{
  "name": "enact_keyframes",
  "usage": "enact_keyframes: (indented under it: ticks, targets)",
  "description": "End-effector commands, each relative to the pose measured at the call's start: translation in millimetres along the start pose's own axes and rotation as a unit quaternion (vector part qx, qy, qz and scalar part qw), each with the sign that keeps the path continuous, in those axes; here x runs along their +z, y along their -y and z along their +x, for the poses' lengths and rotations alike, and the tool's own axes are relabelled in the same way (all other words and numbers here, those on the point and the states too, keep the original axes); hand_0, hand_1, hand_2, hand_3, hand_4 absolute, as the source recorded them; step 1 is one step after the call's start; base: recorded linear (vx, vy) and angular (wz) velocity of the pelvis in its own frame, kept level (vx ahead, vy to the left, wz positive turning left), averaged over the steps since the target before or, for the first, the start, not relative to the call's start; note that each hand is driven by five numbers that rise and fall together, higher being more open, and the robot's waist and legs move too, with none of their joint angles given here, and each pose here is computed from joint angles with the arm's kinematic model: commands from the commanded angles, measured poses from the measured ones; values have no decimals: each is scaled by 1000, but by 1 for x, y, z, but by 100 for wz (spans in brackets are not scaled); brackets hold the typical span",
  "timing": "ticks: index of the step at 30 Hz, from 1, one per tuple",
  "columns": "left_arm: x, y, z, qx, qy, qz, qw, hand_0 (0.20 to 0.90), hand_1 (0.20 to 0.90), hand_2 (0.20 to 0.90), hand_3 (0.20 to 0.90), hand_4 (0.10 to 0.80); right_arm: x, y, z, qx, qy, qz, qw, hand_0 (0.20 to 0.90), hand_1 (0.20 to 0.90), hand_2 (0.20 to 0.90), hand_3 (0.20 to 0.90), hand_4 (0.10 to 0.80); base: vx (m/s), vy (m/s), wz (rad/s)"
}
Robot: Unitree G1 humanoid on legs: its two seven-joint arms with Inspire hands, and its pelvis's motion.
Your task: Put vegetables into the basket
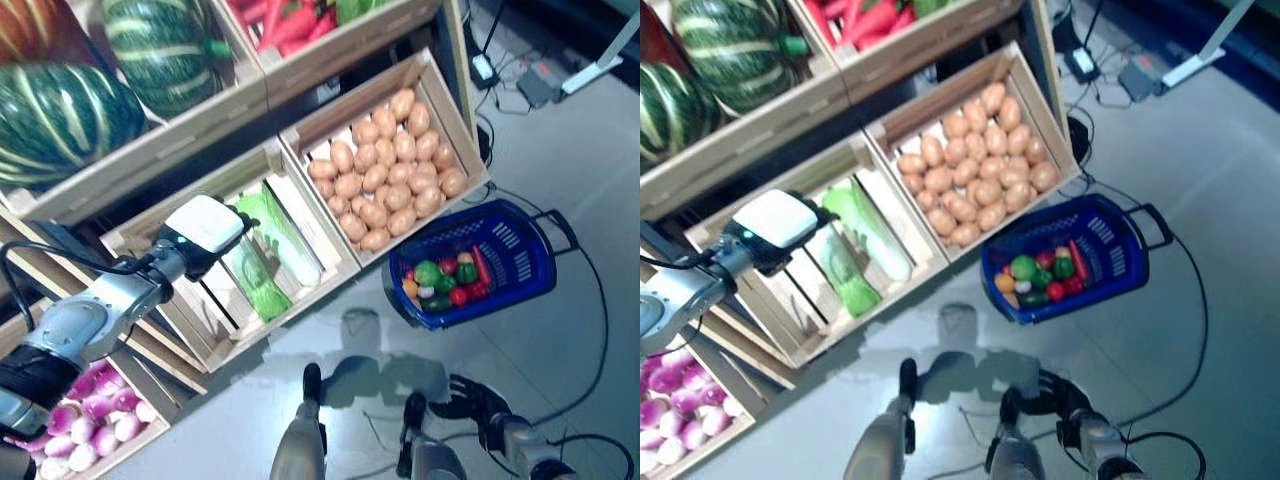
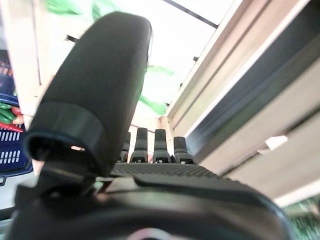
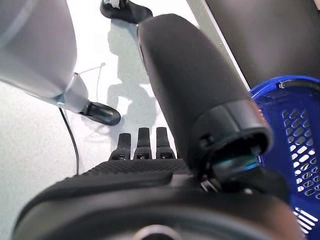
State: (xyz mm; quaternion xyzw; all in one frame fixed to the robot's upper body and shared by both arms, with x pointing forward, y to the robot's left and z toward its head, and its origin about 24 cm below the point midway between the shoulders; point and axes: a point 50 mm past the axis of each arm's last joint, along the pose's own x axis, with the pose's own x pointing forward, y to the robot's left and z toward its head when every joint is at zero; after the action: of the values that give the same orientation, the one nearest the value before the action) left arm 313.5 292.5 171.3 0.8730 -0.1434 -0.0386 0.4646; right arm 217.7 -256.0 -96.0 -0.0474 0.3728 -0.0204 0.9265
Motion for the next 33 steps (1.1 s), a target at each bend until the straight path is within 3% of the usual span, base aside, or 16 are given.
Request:
enact_keyframes:
  ticks: [1, 12, 25, 33]
  targets:
    - [-39, -43, 4, 176, -57, 62, 981, 900, 900, 900, 900, 800, 15, 4, -3, 14, 60, 20, 998, 900, 900, 900, 900, 800, -131, 11, -6]
    - [-52, -31, 11, 276, -140, 97, 946, 900, 900, 900, 900, 800, 70, -2, 2, 16, 138, 16, 990, 900, 900, 900, 900, 800, -74, 85, 1]
    - [-71, -35, 17, 229, -184, 143, 945, 900, 900, 900, 900, 800, 107, 5, -5, 8, 192, 9, 981, 900, 900, 900, 900, 800, -21, 69, -4]
    - [-82, -37, 21, 154, -182, 167, 957, 900, 900, 900, 900, 800, 127, 12, -10, 5, 224, 8, 975, 900, 900, 900, 900, 800, -10, 32, 1]
